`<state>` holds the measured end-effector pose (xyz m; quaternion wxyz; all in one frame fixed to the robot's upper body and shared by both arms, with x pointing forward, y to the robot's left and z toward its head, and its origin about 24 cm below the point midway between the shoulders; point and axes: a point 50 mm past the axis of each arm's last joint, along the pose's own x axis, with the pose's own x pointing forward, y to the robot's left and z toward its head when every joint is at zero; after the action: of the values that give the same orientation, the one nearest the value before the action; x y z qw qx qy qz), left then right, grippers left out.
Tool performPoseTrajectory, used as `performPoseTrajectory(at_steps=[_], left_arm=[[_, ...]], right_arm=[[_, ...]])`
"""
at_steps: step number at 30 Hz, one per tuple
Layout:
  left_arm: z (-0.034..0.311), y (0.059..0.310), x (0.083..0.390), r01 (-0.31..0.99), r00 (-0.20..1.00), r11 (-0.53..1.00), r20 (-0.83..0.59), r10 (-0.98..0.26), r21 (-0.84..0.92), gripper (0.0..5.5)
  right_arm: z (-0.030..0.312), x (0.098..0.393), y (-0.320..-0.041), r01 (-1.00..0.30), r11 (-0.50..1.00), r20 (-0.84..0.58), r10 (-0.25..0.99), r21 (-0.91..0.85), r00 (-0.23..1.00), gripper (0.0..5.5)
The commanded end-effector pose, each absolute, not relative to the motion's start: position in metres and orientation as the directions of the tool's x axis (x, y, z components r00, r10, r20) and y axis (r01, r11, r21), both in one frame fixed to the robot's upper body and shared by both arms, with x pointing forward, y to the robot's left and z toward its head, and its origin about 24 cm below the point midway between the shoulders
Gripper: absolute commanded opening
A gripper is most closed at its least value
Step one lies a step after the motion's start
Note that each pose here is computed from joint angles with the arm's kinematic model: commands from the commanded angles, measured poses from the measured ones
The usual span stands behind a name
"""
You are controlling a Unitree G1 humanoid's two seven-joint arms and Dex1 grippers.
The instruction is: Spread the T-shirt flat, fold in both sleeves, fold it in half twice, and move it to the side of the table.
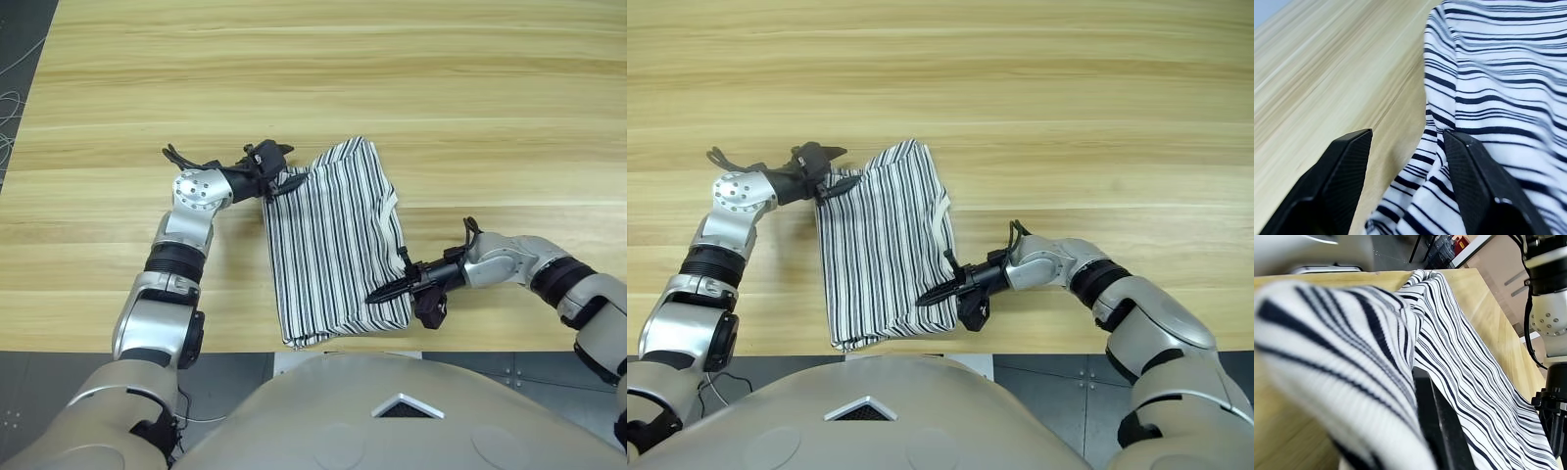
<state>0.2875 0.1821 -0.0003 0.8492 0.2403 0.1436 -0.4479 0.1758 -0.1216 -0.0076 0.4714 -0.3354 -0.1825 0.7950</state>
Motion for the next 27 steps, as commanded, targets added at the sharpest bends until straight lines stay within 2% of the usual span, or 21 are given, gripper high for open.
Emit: performPoseTrajectory(at_steps=[1,12,22,27], left_arm=[[-0.024,0.181,0.270,0.862,0.497,0.459,-0.538,-0.681,0.215,2.70],[-0.021,0.182,0.273,0.853,0.514,0.470,-0.522,-0.681,0.226,2.70],[-0.019,0.189,0.284,0.799,0.594,0.524,-0.530,-0.606,0.296,2.70],[-0.017,0.189,0.286,0.787,0.611,0.531,-0.513,-0.603,0.313,2.70]], right_arm=[[-0.017,0.183,-0.125,-0.673,-0.551,-0.479,0.818,-0.493,-0.319,0.11],[0.011,0.209,-0.118,-0.762,-0.494,-0.435,0.846,-0.419,-0.309,0.11],[0.039,0.196,-0.108,-0.744,-0.521,-0.335,0.850,-0.418,-0.407,0.11],[0.036,0.209,-0.106,-0.791,-0.457,-0.360,0.876,-0.407,-0.321,0.11]])
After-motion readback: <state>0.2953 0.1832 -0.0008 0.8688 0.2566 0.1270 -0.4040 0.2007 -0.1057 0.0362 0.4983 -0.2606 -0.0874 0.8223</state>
